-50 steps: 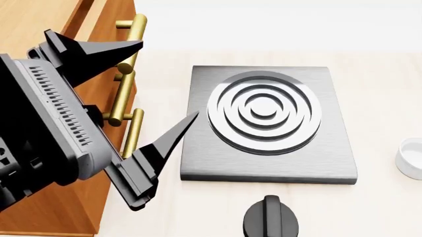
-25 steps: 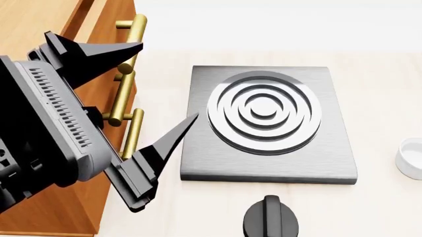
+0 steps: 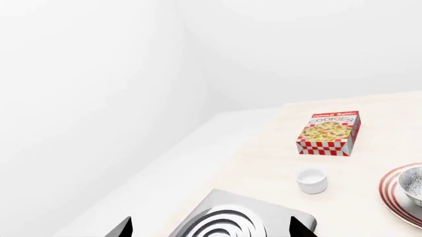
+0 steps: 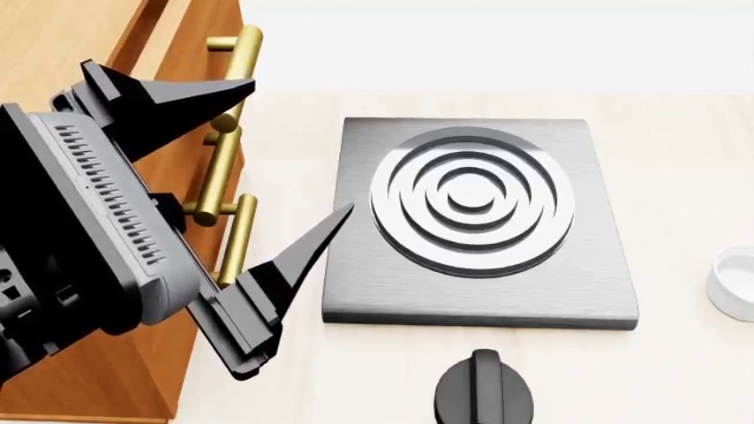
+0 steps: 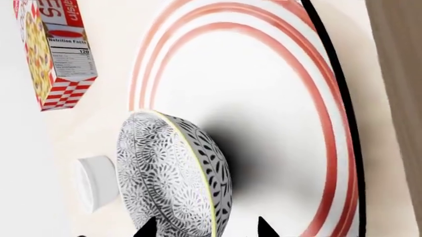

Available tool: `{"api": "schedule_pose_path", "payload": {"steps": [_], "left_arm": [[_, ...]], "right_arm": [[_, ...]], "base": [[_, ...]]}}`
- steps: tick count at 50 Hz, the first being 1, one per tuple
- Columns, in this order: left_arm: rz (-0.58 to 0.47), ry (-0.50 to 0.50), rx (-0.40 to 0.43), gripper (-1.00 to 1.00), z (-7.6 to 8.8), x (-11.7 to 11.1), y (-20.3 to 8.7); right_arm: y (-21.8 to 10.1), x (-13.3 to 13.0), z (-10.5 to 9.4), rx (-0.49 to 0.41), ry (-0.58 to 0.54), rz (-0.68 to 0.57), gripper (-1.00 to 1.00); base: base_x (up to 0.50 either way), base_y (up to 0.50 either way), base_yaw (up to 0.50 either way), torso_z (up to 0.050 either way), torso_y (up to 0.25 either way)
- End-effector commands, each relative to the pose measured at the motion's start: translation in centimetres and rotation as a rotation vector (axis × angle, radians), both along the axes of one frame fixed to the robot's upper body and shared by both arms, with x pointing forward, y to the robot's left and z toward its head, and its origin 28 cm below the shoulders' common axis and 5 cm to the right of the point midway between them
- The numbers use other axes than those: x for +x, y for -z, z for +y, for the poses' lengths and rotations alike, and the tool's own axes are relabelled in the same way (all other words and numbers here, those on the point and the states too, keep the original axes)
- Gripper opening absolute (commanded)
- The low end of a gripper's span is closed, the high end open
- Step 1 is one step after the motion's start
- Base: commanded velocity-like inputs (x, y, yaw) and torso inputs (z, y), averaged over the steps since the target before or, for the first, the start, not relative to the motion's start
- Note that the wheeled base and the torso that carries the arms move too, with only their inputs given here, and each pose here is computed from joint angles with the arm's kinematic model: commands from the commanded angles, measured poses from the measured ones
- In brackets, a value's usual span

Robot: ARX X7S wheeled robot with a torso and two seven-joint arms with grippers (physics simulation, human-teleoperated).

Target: Pick the akita bowl on the wooden cabinet and place it on the plate.

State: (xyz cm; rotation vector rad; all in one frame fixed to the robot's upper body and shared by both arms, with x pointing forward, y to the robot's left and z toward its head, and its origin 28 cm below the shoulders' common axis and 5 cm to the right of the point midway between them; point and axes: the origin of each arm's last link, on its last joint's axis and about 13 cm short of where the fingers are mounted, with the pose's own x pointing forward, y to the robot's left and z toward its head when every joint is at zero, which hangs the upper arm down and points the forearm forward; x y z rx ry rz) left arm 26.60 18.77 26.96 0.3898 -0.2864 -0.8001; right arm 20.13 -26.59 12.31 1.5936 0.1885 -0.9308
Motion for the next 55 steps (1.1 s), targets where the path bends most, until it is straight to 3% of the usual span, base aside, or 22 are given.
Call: {"api": "schedule_pose_path", "payload": {"steps": [1,14,38,46,55], "left_arm": [[0.000,-0.001,-0.002,1.00,0.0,0.0,0.0],[-0.003,-0.002,-0.002,1.00,0.1,-0.1,-0.2],[0.002,-0.010,-0.005,1.00,0.2,-0.2,0.0],[-0.002,-0.008,-0.005,1.00,0.2,-0.1,-0.2],[-0.004,-0.009,-0.005,1.00,0.3,-0.2,-0.3]], "right_arm": [[-0.2,0.1,0.0,-0.012,-0.010,-0.033,1.00],[-0.6,-0.2,0.2,-0.024,-0.011,-0.040,1.00],[-4.1,-3.0,0.7,-0.117,0.035,-0.128,1.00],[-6.6,-4.2,1.3,-0.193,0.076,-0.171,1.00],[-9.8,-5.2,2.7,-0.285,0.046,-0.263,1.00]], "base": [[0.00,0.00,0.00,0.000,0.000],[0.00,0.00,0.00,0.000,0.000],[0.00,0.00,0.00,0.000,0.000],[0.00,0.00,0.00,0.000,0.000],[0.00,0.00,0.00,0.000,0.000]]}}
